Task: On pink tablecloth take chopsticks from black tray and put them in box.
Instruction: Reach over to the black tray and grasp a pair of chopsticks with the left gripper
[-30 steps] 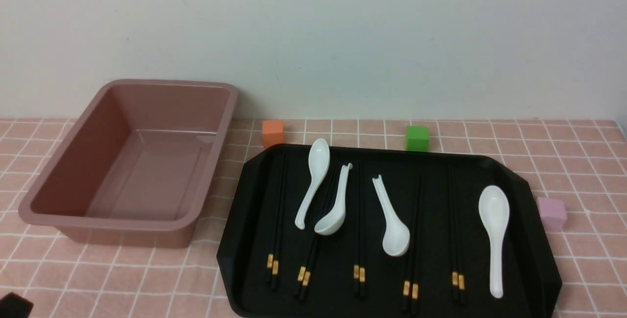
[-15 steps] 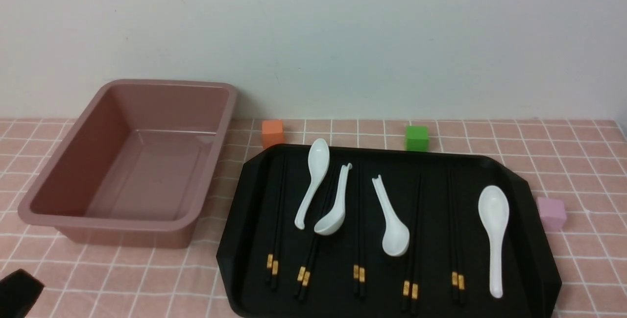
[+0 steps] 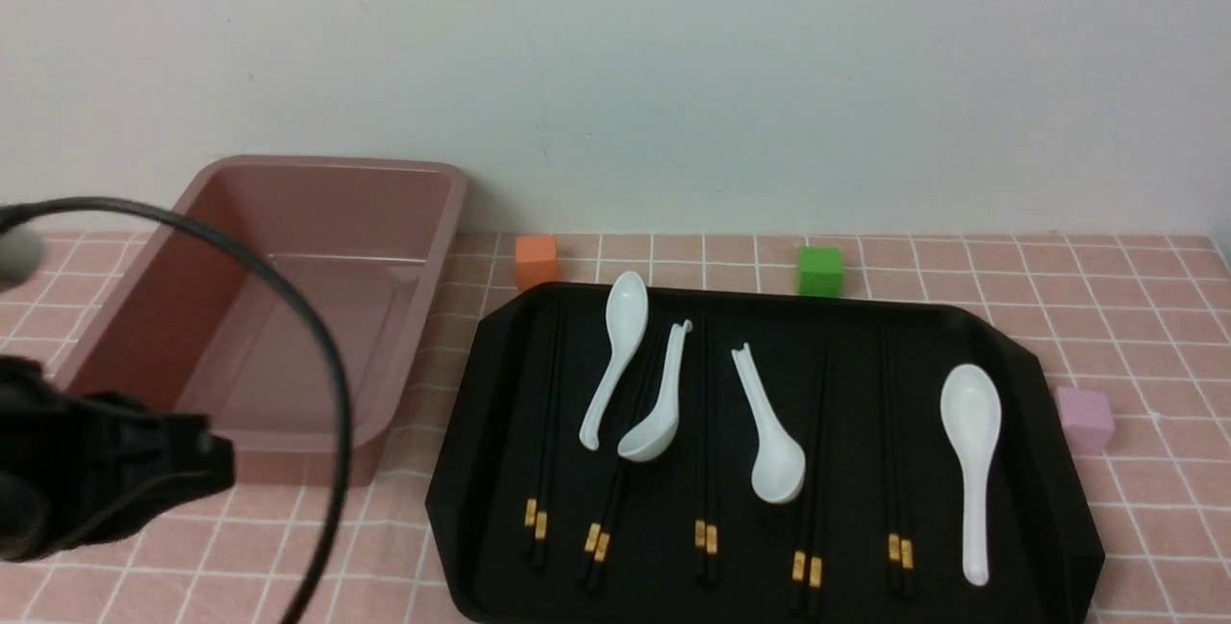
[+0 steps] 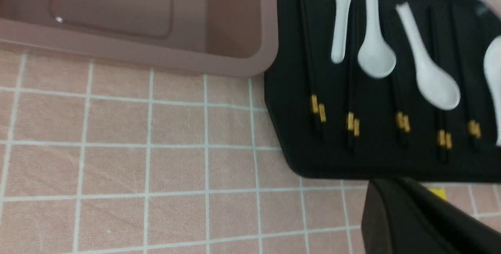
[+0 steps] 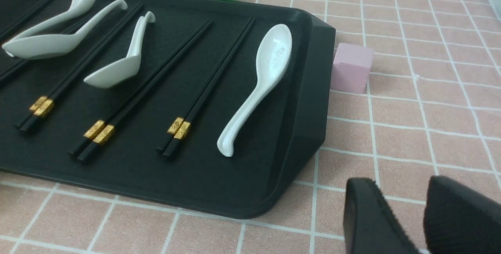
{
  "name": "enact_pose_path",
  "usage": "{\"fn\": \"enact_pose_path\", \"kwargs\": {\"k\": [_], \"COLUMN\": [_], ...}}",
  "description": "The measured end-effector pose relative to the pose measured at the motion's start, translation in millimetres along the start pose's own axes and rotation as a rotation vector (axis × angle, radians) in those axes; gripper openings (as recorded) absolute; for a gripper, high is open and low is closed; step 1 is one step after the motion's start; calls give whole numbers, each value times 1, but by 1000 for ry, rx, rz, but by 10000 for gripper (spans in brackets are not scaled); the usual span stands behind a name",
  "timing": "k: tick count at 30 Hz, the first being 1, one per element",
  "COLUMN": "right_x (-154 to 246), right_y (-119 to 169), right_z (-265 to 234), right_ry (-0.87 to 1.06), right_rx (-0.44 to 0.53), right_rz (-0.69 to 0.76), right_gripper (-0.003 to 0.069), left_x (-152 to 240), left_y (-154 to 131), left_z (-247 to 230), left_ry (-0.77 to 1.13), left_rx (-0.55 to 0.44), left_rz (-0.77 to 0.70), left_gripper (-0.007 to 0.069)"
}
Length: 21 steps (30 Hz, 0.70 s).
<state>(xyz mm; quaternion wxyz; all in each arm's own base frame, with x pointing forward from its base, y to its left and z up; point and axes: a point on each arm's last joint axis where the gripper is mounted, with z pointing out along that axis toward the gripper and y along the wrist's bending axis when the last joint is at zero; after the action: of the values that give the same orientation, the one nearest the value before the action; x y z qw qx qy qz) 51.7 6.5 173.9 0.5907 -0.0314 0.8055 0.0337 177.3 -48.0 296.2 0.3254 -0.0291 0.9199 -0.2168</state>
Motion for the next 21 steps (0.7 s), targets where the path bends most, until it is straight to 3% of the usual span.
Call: {"fn": "enact_pose_path", "kwargs": {"k": [7,12,21], "right_x": [0,0,0], "right_y": [0,0,0], "right_z": [0,0,0], "right_ry": [0,0,0], "right_rx": [0,0,0], "right_rz": [0,0,0], "right_gripper": [240,240,240], "left_x": [-14,-8,-22], "left_y": [-52,-94,-98], "left_z": [68,115,183], "left_ry": [246,388,512], "left_rx": [29,-52,-241], "left_rz": [147,204,169], "left_gripper": [-13,-13,22]}}
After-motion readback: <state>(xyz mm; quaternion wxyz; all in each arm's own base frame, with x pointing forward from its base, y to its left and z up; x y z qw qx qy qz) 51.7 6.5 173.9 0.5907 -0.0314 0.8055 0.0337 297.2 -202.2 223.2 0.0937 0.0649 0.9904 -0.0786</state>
